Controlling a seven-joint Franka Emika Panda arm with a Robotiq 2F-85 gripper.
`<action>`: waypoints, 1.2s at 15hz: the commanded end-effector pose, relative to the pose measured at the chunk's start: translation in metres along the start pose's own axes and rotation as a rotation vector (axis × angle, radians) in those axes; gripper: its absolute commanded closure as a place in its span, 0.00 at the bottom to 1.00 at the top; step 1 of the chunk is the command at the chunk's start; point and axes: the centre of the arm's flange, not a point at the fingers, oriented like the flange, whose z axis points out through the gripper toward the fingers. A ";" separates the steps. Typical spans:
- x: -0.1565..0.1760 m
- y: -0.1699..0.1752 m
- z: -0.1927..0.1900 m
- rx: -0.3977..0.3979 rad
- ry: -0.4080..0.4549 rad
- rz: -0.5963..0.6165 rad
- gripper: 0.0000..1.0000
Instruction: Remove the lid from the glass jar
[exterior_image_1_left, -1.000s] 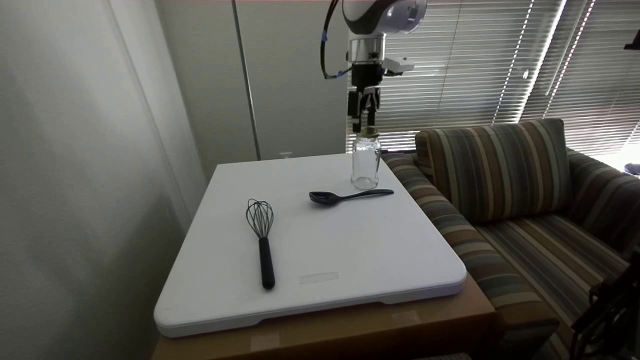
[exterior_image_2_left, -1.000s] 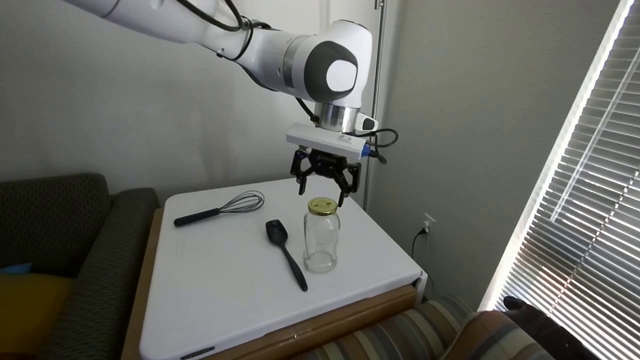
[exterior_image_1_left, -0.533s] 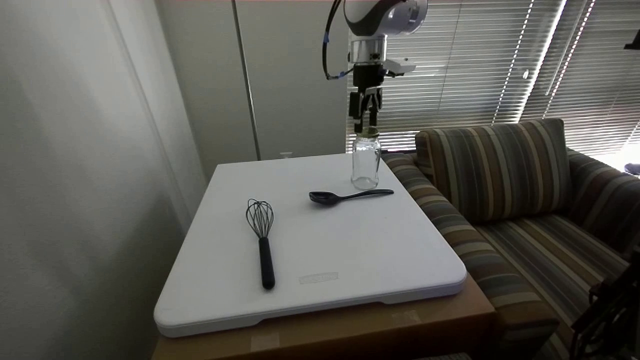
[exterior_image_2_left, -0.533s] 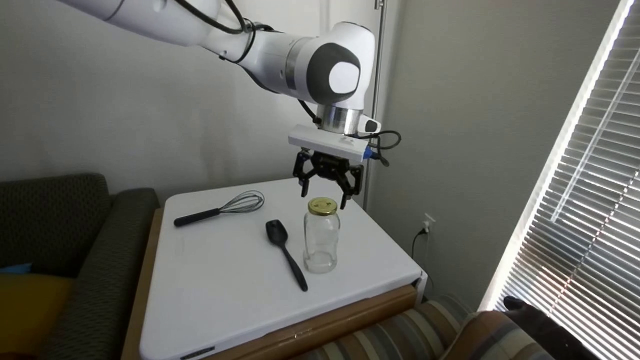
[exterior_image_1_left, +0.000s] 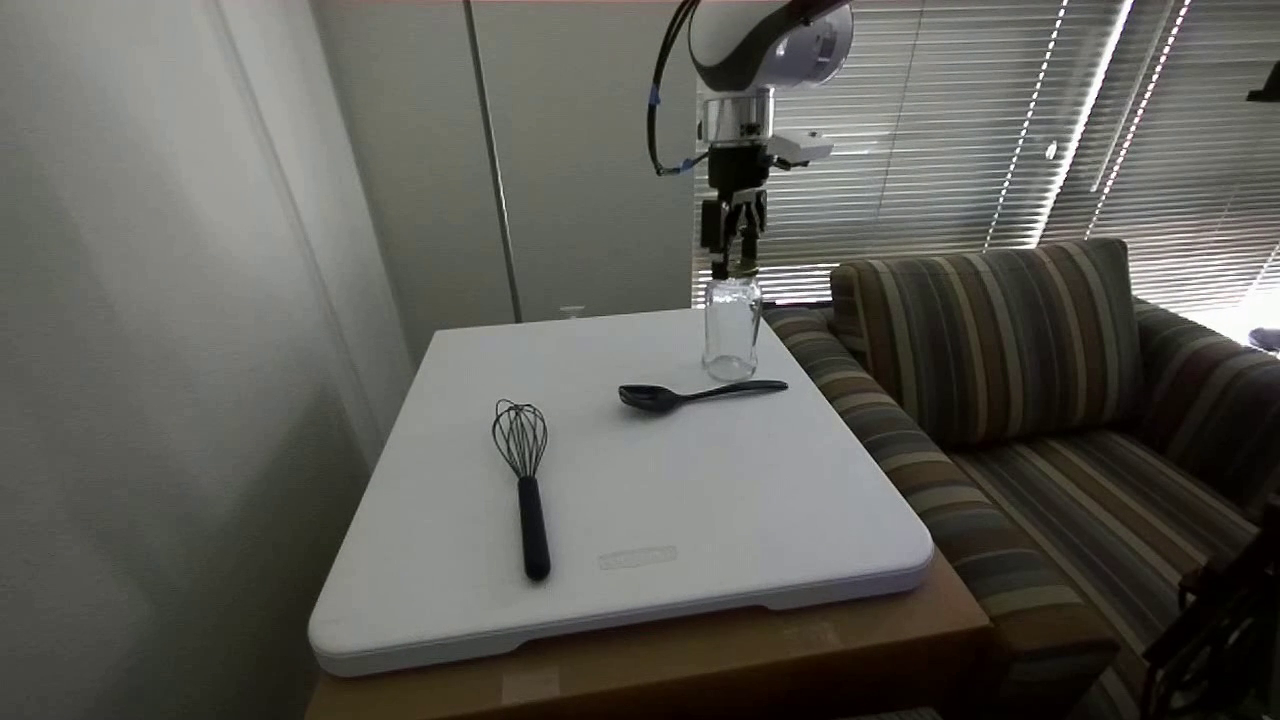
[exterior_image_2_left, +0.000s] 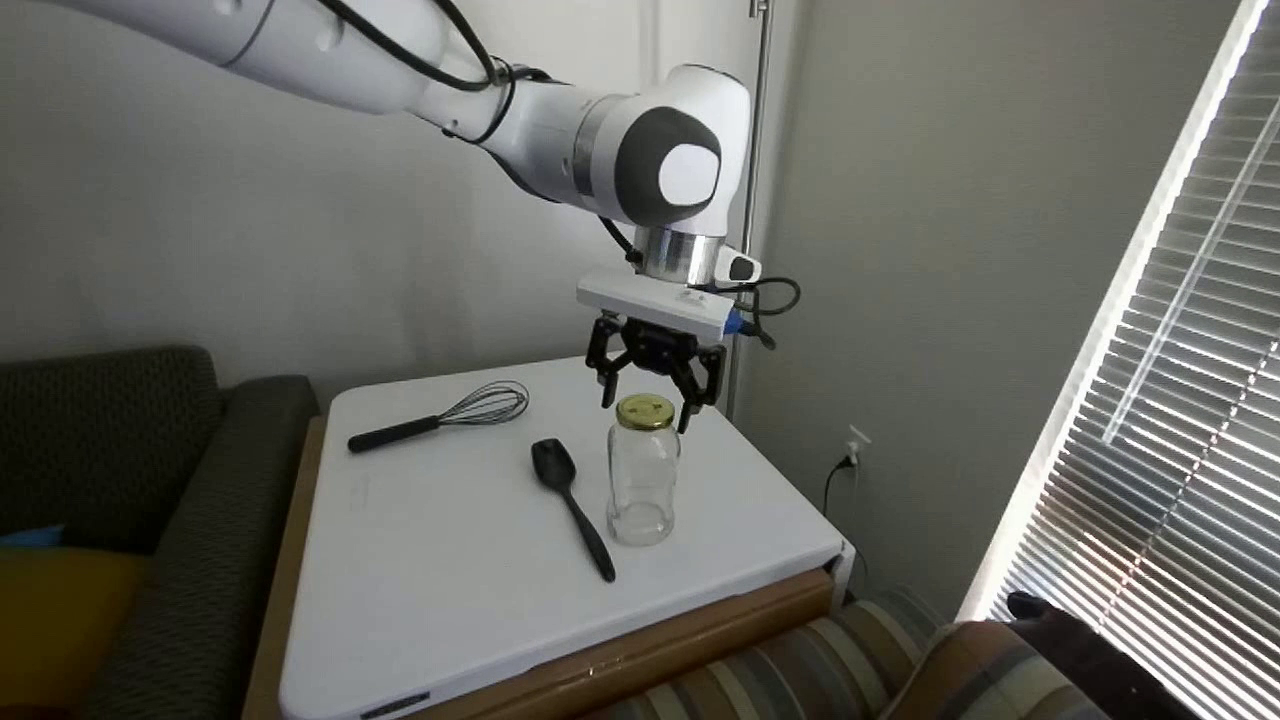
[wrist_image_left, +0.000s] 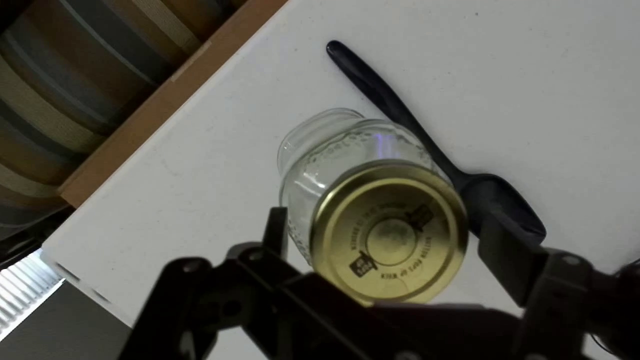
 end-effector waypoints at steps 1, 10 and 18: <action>0.005 0.008 -0.004 -0.005 -0.006 0.014 0.15; 0.002 0.000 -0.019 -0.017 -0.030 -0.015 0.53; -0.001 -0.034 -0.051 -0.141 -0.020 -0.058 0.53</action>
